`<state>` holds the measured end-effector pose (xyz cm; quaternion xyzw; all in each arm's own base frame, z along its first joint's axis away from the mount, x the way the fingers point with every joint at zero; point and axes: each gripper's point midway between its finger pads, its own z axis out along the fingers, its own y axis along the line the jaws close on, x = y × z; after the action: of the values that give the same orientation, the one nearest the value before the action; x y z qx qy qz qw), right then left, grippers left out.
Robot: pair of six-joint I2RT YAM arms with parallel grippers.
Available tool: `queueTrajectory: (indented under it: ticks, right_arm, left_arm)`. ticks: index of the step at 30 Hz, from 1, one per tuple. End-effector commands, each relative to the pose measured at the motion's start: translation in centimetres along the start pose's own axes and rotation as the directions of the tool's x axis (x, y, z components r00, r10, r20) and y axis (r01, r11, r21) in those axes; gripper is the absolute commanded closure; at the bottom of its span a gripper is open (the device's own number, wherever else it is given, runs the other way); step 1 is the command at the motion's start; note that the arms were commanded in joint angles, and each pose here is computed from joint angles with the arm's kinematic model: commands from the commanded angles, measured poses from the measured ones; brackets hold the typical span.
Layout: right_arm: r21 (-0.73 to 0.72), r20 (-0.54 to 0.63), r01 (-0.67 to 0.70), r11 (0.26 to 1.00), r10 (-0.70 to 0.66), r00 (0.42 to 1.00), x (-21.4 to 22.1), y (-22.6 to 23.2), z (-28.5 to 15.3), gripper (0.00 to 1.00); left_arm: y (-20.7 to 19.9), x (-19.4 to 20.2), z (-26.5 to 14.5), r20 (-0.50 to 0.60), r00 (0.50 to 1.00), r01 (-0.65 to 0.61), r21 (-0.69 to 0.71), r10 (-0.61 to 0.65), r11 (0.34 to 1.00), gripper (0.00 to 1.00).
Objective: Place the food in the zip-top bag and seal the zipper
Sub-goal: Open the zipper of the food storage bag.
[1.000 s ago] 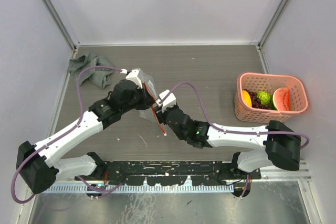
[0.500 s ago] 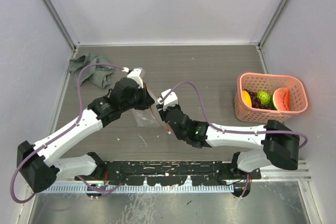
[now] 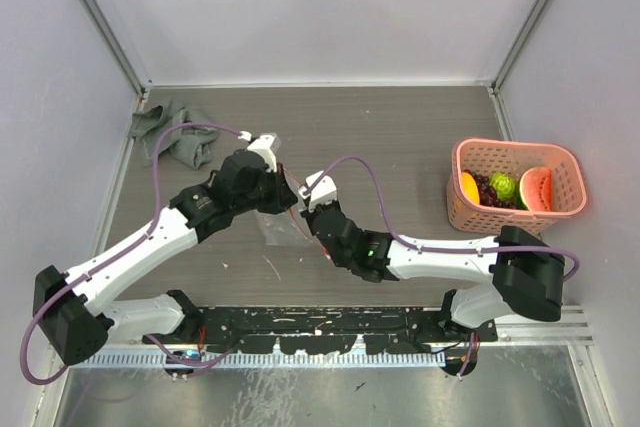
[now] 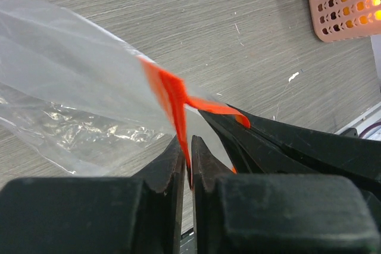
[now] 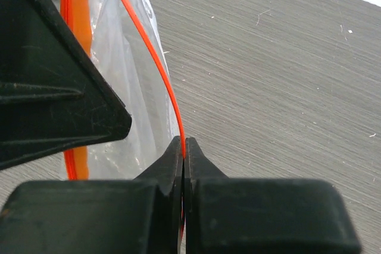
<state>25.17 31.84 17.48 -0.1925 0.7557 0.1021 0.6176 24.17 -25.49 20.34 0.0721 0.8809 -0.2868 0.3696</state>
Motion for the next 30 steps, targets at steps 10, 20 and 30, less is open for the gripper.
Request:
queueTrajectory:
  ticks: [10,20,30]
  right_arm:
    - [0.077,0.121,-0.334,0.939,0.324,0.938,-4.1,-1.2,-0.5,1.0]
    - [0.023,0.129,-0.448,0.894,0.442,0.888,-4.9,-0.3,-0.7,1.0]
    - [0.014,0.127,-0.434,0.901,0.429,0.894,-5.3,-0.7,-1.2,1.0]
  left_arm:
    - [-2.4,-1.3,-0.8,0.19,0.982,-0.011,-0.015,0.013,1.0,0.65]
    - [-3.0,-0.6,-0.1,0.267,0.963,-0.026,-0.074,0.045,0.997,0.61]
    - [-0.8,-0.6,0.4,0.281,0.954,-0.05,-0.189,0.103,0.981,0.73]
